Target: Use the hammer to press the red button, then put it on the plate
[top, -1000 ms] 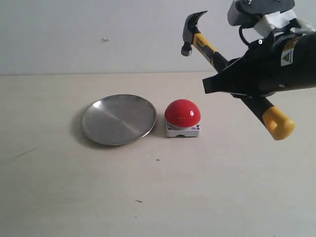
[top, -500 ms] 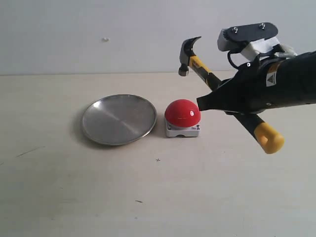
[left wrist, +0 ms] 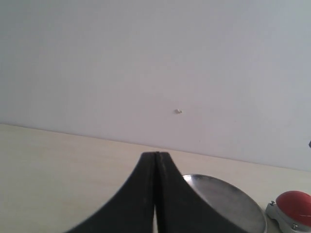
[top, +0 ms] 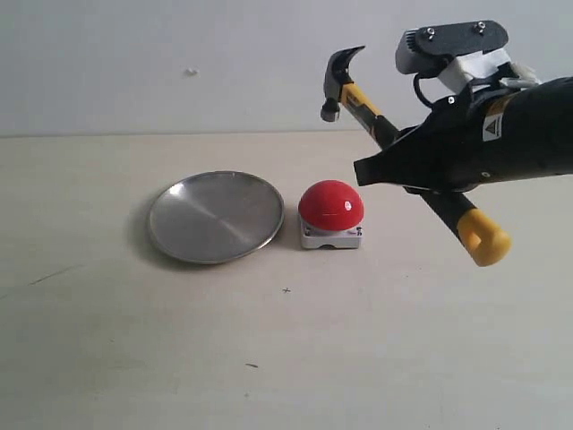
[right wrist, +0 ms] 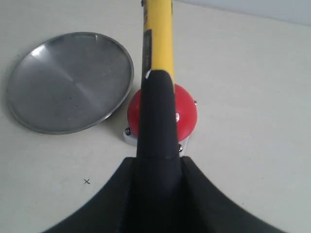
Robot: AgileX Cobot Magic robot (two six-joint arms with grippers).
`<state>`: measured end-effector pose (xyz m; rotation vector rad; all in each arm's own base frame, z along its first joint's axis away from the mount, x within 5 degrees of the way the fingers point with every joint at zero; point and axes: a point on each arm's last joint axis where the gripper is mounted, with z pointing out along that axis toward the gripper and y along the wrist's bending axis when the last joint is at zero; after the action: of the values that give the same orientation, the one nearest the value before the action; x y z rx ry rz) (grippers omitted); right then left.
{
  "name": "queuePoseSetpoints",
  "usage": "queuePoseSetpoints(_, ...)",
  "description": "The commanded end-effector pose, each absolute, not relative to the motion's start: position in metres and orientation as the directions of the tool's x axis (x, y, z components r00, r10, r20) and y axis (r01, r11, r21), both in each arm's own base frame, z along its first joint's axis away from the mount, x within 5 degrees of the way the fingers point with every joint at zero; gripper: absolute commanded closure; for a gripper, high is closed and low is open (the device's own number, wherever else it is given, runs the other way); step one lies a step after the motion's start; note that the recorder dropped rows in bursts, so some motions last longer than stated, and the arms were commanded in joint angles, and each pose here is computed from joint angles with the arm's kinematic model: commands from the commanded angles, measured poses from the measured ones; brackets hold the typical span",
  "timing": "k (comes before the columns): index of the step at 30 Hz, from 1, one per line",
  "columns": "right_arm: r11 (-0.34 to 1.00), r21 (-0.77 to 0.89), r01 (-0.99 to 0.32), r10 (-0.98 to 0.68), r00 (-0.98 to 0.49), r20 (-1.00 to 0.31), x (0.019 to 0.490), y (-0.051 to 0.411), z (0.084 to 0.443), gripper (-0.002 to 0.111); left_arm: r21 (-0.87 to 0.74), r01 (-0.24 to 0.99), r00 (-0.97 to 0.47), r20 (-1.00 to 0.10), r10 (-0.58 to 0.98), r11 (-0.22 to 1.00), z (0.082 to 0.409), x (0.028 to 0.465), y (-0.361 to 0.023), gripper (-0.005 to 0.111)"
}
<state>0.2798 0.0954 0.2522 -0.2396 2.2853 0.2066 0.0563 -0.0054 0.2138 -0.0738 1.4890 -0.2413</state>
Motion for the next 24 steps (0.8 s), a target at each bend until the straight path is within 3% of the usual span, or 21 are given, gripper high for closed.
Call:
queuePoseSetpoints(1, 0.966, 0.068, -0.25, -0.114, -0.643, -0.757, 0.289, 0.099, 0.241, 0.108, -0.201, 0.118, 0.066, -0.976, -0.21, 0.972, 0.213, 0.056, -0.006, 0.107)
queuePoseSetpoints(3, 0.966, 0.066, -0.25, -0.122, -0.667, -0.735, 0.291, 0.1, 0.227, 0.108, -0.201, 0.118, 0.066, -0.976, -0.21, 0.972, 0.213, 0.056, -0.006, 0.107)
queuePoseSetpoints(14, 0.962, 0.079, -0.261, -0.098, -0.601, -0.794, 0.293, 0.101, 0.238, 0.108, -0.201, 0.118, 0.066, -0.976, -0.21, 0.972, 0.213, 0.056, -0.006, 0.107)
queuePoseSetpoints(21, 0.971, 0.091, -0.223, -0.11, -0.744, -0.659, 0.299, 0.104, 0.17, 0.108, -0.201, 0.118, 0.066, -0.976, -0.21, 0.972, 0.213, 0.056, -0.006, 0.107)
queuePoseSetpoints(24, 0.97, 0.095, -0.224, -0.102, -0.73, -0.676, 0.301, 0.105, 0.175, 0.108, -0.201, 0.118, 0.066, -0.976, -0.21, 0.972, 0.213, 0.056, -0.006, 0.107)
